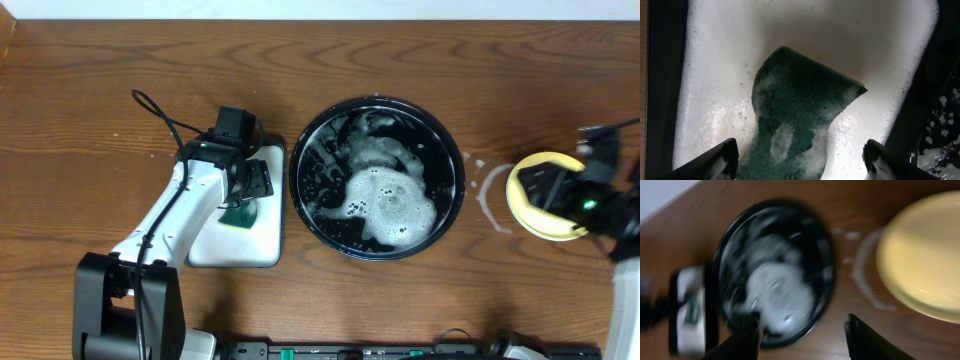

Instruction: Clean dirty plates on tray and stack at the side

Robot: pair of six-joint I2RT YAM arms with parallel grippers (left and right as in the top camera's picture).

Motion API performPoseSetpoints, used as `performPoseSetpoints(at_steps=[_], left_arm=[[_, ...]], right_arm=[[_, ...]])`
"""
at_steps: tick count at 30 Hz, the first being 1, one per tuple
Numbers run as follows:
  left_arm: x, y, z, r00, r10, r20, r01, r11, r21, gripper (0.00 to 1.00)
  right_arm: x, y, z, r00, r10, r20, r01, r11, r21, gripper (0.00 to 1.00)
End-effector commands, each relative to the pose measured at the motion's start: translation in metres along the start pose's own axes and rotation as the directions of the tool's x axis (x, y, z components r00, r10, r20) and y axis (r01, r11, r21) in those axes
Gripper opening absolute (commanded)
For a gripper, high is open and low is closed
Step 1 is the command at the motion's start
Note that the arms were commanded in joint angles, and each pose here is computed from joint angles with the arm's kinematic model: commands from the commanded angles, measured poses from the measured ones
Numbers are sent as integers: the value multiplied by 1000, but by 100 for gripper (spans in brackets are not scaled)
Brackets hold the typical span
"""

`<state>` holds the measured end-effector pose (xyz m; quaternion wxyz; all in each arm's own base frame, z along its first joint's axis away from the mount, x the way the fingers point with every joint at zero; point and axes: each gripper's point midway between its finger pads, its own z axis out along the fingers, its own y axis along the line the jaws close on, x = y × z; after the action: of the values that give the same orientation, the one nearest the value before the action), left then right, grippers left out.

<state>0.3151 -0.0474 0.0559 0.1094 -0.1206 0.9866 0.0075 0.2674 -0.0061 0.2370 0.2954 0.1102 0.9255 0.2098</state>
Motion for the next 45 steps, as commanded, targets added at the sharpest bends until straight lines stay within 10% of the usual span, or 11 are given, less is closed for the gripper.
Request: performPoseSetpoints(at_steps=[1, 2, 3, 4, 18, 29, 45], left_arm=[[-3, 2, -3, 1000, 5, 11, -5, 1000, -5, 81], [-3, 2, -3, 1000, 5, 11, -5, 1000, -5, 81], [-3, 2, -3, 1000, 5, 11, -5, 1000, -5, 81], [-3, 2, -3, 1000, 5, 11, -5, 1000, -5, 81], [-3, 2, -3, 1000, 5, 11, -5, 1000, -5, 81], [-3, 2, -3, 1000, 6, 11, -6, 1000, -5, 81], [-3, 2, -3, 1000, 6, 11, -6, 1000, -5, 81]], right_arm=[[18, 54, -11, 972, -235, 15, 235, 964, -125, 55], [23, 65, -14, 962, -272, 20, 272, 951, -148, 62], [29, 77, -17, 952, -305, 25, 305, 936, -174, 97], [34, 85, -19, 947, -321, 27, 320, 928, -193, 99], [51, 97, -32, 937, -347, 36, 347, 917, -197, 99], [32, 105, -80, 655, -665, 358, 696, 716, 55, 99], [100, 23, 16, 607, -675, 418, 666, 720, 194, 99]])
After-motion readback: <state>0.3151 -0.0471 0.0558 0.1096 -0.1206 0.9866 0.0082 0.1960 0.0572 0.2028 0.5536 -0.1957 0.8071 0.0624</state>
